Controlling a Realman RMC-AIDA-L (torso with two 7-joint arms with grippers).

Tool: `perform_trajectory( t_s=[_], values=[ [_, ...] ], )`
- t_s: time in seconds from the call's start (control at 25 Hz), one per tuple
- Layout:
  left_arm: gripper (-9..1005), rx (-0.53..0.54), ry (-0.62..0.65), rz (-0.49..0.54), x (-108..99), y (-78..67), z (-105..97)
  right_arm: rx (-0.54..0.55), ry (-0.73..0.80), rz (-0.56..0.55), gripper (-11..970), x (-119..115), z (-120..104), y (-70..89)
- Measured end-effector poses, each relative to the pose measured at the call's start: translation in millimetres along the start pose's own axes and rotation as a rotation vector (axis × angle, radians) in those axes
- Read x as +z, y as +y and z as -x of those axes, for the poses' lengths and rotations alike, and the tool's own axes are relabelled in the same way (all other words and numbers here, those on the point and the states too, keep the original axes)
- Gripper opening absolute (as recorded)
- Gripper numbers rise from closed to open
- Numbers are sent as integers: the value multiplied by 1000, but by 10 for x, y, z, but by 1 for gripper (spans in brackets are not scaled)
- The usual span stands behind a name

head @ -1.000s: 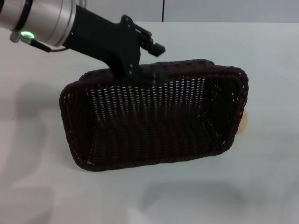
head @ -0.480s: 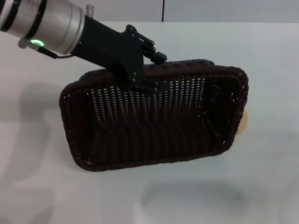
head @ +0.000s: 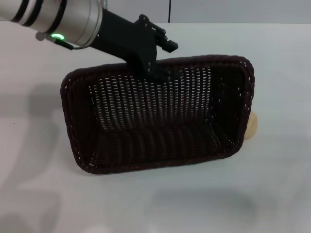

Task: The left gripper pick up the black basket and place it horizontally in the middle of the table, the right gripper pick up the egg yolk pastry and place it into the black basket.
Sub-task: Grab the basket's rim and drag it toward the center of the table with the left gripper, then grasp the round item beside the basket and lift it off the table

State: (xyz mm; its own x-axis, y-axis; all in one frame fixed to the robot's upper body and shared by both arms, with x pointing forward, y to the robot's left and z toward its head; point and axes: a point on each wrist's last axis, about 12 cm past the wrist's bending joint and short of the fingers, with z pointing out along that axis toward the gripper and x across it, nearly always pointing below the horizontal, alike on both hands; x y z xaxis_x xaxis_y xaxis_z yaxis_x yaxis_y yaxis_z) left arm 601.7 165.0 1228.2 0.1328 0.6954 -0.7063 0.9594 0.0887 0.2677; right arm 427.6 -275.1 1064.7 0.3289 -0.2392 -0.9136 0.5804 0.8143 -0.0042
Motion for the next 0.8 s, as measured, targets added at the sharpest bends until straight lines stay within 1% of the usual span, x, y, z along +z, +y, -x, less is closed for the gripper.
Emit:
perform_trajectory(
  t_s=[0.08,0.2,0.24,0.32,0.48,0.52,0.56,0.64,0.68,0.72,0.76,0.8],
  values=[
    [573,8,-6,16,32,48,10,-14,0,0,518,-2,8,10],
    [573,17,-26,82,70,149,34,-18,-1,1,518,1,10,12],
    [573,17,-26,82,70,149,34,-18,-1,1,518,1,10,12],
    [573,11,-33,125,147,230,40,-18,-1,0,518,1,10,10],
    [573,6,-41,137,176,273,54,-18,-2,-1,518,2,10,8],
    [573,1,-70,160,92,291,81,-20,0,-2,518,6,6,6],
    [573,1,-70,160,92,291,81,-20,0,-2,518,6,6,6],
    [573,-27,-140,184,-84,287,85,-22,0,-2,518,11,2,3],
    [573,-49,-183,204,-202,289,60,-23,0,-3,518,13,1,2],
    [573,-102,-265,241,-402,282,-29,-21,1,-2,518,16,-1,3],
    [573,-143,-321,275,-518,271,-114,-19,2,0,518,15,-3,4],
    [573,-143,-321,275,-518,271,-114,-19,2,0,518,15,-3,4]
  ],
)
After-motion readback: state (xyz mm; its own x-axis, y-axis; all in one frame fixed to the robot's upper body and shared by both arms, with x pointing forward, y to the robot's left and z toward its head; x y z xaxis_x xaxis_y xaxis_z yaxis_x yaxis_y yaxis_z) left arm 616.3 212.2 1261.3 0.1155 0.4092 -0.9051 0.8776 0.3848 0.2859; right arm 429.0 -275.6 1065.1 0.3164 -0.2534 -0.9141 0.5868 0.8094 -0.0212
